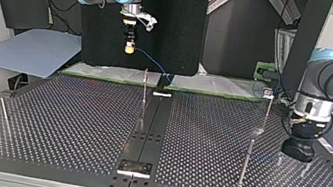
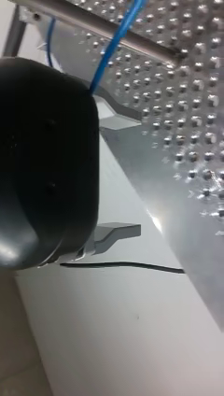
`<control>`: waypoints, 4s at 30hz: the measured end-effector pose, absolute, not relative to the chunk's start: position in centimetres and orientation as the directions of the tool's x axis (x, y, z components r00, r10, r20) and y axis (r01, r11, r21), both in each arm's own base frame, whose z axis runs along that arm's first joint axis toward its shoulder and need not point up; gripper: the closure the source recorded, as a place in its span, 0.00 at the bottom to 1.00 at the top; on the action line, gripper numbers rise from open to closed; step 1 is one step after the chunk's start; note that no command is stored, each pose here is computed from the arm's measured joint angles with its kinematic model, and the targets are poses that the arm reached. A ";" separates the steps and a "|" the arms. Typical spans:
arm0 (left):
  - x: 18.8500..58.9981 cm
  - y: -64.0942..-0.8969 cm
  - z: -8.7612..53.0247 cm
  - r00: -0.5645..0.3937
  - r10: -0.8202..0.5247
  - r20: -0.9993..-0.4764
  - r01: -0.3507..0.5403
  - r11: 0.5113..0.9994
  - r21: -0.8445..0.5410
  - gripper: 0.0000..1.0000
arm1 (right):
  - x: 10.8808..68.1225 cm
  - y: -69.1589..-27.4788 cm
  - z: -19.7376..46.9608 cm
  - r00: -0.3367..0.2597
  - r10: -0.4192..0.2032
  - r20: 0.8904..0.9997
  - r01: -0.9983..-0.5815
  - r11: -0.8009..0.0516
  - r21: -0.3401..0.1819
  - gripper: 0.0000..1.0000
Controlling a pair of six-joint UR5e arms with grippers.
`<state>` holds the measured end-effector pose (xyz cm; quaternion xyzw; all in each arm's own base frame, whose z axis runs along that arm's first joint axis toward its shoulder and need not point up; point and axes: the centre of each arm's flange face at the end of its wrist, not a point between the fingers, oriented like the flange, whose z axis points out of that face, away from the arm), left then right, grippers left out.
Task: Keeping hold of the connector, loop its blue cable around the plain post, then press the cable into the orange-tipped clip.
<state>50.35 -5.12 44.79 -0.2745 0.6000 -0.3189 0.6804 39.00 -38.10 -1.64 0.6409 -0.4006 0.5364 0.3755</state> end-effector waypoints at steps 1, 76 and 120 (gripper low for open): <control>50.6 -5.1 44.9 0.076 -0.756 -0.650 0.095 0.655 -0.750 0.02 | 39.0 -38.1 -1.6 0.104 -0.111 0.988 -0.916 -0.397 0.051 1.00; 52.9 -9.8 41.2 -0.257 -0.470 -0.844 -0.185 0.881 -0.435 0.02 | 39.3 -37.9 -1.9 0.100 -0.105 0.989 -0.910 -0.412 0.048 1.00; 45.5 -12.2 47.8 -0.180 -0.517 -0.837 -0.067 0.855 -0.514 0.02 | 39.3 -37.9 -2.1 0.099 -0.106 0.989 -0.910 -0.412 0.047 1.00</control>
